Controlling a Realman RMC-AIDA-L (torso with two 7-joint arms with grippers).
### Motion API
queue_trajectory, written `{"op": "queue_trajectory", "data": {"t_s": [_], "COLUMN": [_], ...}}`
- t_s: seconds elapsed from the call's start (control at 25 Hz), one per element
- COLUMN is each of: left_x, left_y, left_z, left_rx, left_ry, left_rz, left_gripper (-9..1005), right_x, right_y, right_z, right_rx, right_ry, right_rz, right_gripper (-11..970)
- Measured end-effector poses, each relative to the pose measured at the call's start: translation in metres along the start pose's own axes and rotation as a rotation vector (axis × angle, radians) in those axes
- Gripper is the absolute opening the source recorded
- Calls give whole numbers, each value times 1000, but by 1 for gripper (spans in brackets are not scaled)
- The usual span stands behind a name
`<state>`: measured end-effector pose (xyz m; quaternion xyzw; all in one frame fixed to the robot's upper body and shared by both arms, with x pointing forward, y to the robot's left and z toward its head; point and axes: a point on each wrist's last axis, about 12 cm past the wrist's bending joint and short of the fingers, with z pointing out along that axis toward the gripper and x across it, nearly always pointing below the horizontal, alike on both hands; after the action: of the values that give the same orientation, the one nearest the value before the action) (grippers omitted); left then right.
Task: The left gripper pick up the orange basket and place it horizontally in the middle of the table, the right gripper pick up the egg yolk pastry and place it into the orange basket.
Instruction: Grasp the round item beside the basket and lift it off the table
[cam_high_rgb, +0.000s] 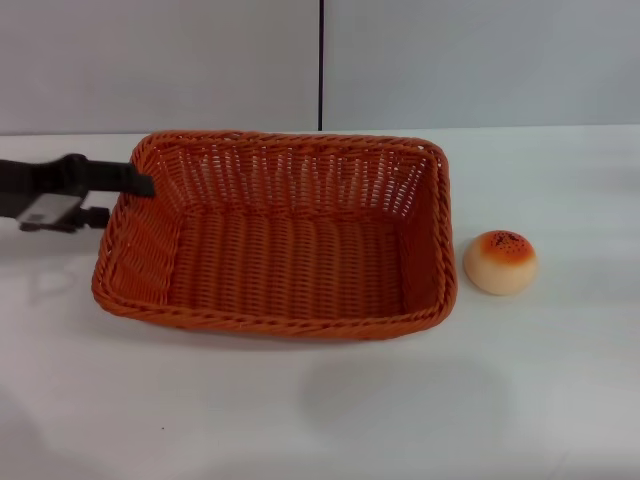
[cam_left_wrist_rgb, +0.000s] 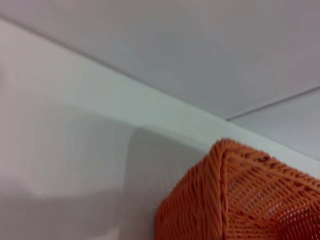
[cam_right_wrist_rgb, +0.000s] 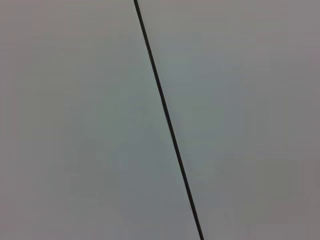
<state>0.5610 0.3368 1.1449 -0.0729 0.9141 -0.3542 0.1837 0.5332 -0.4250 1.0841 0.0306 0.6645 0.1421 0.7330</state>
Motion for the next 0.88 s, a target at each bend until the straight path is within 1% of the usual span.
{"op": "queue_trajectory", "data": {"t_s": [0.12, 0.16, 0.24, 0.44, 0.48, 0.52, 0.56, 0.64, 0.68, 0.72, 0.8, 0.84, 0.88], "left_x": [-1, -5, -7, -8, -15, -15, -15, -15, -15, -6, 1, 1, 11], "left_y": [1, 6, 10, 11, 18, 18, 21, 21, 23, 28, 35, 35, 44], "left_z": [-3, -13, -21, -24, -37, -37, -38, -38, -38, -36, -37, -37, -38], "left_rx": [0, 4, 20, 26, 48, 48, 44, 44, 48, 89, 109, 109, 133], "left_ry": [-10, -47, -92, -110, -252, -252, -310, -310, -376, -500, -577, -577, -677], "left_rz": [8, 41, 61, 71, 176, 176, 227, 227, 283, 405, 473, 473, 516], "left_gripper": [816, 836, 836, 835, 835, 835, 835, 835, 834, 834, 834, 834, 834], "right_x": [0, 0, 1, 2, 3, 3, 3, 4, 4, 4, 7, 9, 12], "right_y": [1, 1, 2, 6, 8, 8, 10, 12, 16, 16, 22, 24, 29], "right_z": [1, 1, 1, 1, 0, 0, 0, 0, 1, 1, 3, 3, 3], "right_rx": [-1, -1, 0, -4, -8, -8, -9, -16, -37, -37, -71, -83, -111], "right_ry": [-2, -2, -3, -12, -16, -16, -19, -19, -5, -5, 22, 33, 48], "right_rz": [0, 1, 1, -7, -8, -8, -8, -13, -20, -20, -21, -20, -21], "right_gripper": [617, 617, 617, 616, 616, 616, 616, 616, 616, 616, 616, 616, 616]}}
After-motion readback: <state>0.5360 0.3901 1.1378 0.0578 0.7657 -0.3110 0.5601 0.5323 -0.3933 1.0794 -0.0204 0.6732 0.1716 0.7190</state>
